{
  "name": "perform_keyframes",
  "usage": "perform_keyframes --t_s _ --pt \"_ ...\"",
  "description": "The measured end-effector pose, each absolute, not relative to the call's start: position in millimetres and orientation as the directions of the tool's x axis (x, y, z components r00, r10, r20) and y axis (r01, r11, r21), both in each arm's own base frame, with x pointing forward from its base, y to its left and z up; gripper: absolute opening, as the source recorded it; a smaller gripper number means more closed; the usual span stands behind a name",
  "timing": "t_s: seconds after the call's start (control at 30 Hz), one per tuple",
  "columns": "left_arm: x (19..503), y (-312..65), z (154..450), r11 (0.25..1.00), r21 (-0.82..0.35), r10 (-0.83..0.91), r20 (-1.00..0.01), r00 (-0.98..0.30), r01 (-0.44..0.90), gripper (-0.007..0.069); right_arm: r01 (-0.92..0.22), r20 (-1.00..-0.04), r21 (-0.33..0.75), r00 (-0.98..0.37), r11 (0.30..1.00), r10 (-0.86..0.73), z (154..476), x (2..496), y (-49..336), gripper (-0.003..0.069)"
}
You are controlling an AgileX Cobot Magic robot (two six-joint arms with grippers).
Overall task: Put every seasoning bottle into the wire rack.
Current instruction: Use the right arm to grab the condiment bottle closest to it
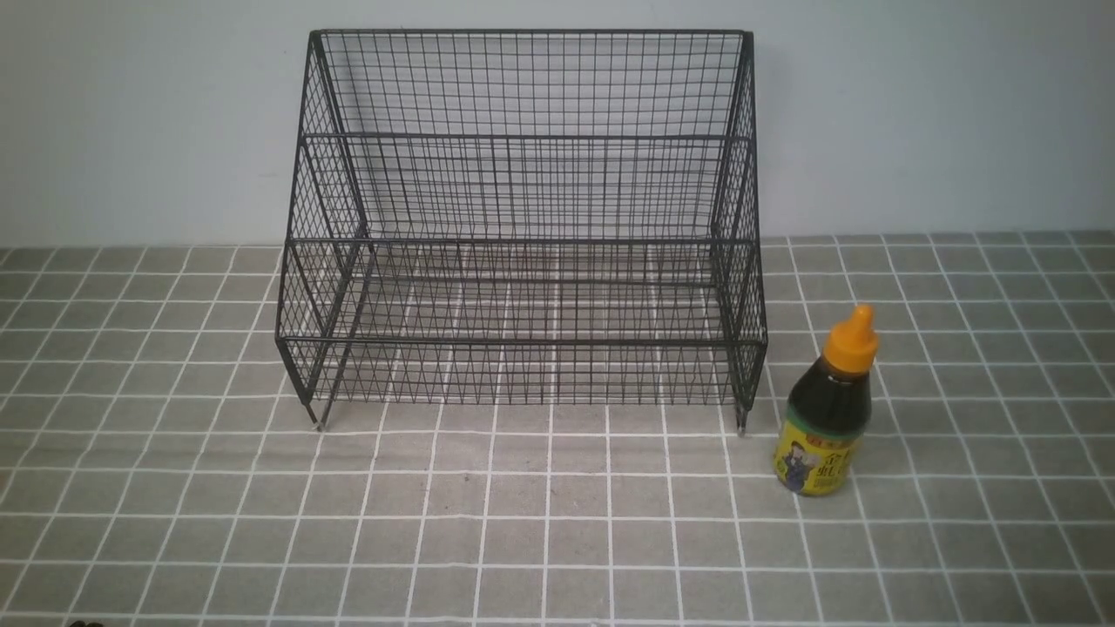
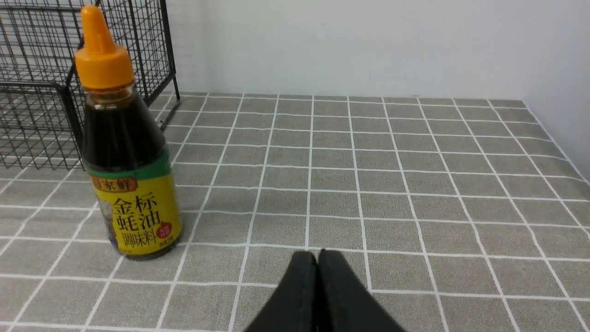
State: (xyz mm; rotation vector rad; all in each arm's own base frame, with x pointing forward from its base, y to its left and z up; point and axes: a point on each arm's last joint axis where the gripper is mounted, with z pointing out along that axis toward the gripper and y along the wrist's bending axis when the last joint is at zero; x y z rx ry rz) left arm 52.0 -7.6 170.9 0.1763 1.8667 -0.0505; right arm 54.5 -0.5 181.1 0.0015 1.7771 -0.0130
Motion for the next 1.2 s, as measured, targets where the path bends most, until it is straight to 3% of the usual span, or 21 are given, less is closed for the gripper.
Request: perform_keyframes --t_s 0.1,0.17,0.23,0.37,0.57,0.7,0.87,1.0,1.07,1.2 --pt "52 -8 171 0.988 0.055 0.096 -0.953 -0.289 0.147 -0.0007 0.006 -0.982 0.022 -0.19 1.0 0.022 182 55 0 -0.0015" --pt "52 -8 171 0.988 0.055 0.096 -0.953 -0.289 0.147 -0.0007 -0.034 -0.983 0.096 -0.16 0.995 0.089 184 56 2 -0.0015" --pt "52 -8 171 0.988 0.055 0.096 -0.953 -0.289 0.147 -0.0007 -0.004 -0.975 0.208 -0.078 0.978 0.207 191 56 2 -0.0015" --pt "52 -8 171 0.988 0.055 0.096 -0.953 -0.289 0.147 -0.0007 -0.022 -0.893 0.44 0.093 0.898 0.44 207 56 -2 -0.0015" --pt "52 -8 171 0.988 0.055 0.096 -0.953 -0.289 0.147 -0.0007 -0.034 -0.796 0.578 0.195 0.815 0.573 215 55 -7 -0.0015" --pt "52 -8 171 0.988 0.055 0.096 -0.953 -0.289 0.147 -0.0007 -0.065 -0.699 0.686 0.218 0.724 0.681 221 54 -9 -0.0015" --pt "52 -8 171 0.988 0.055 0.096 -0.953 -0.289 0.147 -0.0007 -0.16 -0.784 0.592 0.115 0.79 0.611 271 46 5 -0.0015" --pt "52 -8 171 0.988 0.055 0.096 -0.953 -0.289 0.147 -0.0007 -0.166 -0.889 0.454 -0.148 0.875 0.433 315 61 19 -0.0015" --pt "52 -8 171 0.988 0.055 0.096 -0.953 -0.289 0.147 -0.0007 -0.171 -0.885 0.368 -0.365 0.914 0.288 328 87 26 -0.0015" --pt "52 -8 171 0.988 0.055 0.096 -0.953 -0.289 0.147 -0.0007 -0.241 -0.798 0.27 -0.598 0.932 0.076 343 135 34 -0.0015"
